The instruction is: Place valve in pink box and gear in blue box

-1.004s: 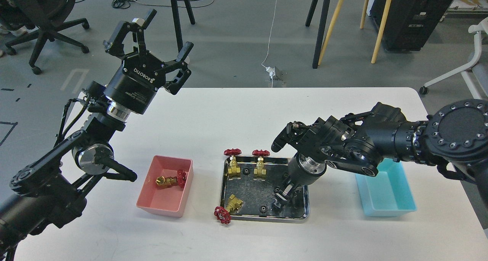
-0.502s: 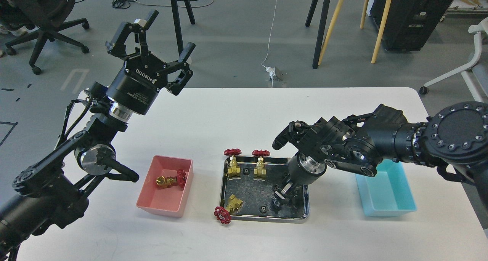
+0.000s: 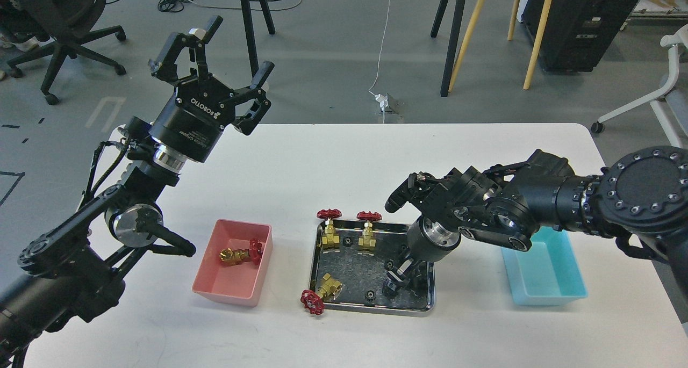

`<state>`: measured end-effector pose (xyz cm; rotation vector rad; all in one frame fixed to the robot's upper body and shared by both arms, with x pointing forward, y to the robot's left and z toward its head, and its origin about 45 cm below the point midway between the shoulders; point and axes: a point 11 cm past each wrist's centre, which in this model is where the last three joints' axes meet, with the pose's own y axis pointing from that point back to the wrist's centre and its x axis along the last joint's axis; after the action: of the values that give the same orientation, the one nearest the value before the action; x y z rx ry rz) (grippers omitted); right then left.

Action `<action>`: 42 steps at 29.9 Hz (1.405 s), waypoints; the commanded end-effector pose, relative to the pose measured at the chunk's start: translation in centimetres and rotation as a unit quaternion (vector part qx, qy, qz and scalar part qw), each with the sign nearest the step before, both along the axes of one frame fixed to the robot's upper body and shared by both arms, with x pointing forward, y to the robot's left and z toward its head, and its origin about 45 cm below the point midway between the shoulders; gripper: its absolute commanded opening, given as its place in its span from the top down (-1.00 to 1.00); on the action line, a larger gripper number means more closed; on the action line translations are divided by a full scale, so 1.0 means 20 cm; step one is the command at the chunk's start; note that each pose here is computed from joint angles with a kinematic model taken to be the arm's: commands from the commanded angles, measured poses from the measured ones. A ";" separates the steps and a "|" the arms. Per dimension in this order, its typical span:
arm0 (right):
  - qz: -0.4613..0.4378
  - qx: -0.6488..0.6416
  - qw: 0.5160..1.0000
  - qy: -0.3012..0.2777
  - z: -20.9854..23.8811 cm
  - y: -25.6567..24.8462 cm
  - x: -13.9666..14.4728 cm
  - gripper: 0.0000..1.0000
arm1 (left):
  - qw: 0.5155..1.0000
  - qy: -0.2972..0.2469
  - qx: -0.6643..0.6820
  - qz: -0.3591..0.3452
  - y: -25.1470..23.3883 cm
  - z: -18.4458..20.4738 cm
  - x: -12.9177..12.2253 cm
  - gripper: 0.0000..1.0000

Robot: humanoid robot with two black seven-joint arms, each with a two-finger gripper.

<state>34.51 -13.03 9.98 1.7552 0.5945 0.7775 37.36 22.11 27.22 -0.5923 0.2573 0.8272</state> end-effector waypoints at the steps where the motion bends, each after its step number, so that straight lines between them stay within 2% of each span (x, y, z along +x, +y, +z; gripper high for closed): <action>1: 0.000 0.000 1.000 0.001 0.00 0.00 0.00 0.55 | 1.000 0.000 -0.001 -0.001 0.00 0.00 0.00 -0.88; 12: 0.002 0.001 1.000 -0.008 0.04 0.01 0.03 0.59 | 1.000 0.000 -0.001 -0.001 0.00 0.00 0.00 -0.89; 20: -0.002 0.002 1.000 -0.021 0.08 0.02 0.08 0.38 | 1.000 0.000 -0.001 -0.001 0.00 0.00 0.00 -0.89; 42: -0.023 -0.008 0.999 -0.042 0.08 -0.03 0.14 0.31 | 1.000 0.002 -0.003 -0.003 -0.02 -0.01 0.00 -0.89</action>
<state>37.29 -13.53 11.66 1.7081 0.5023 0.8099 37.25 21.82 27.01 -0.5951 0.2660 0.8233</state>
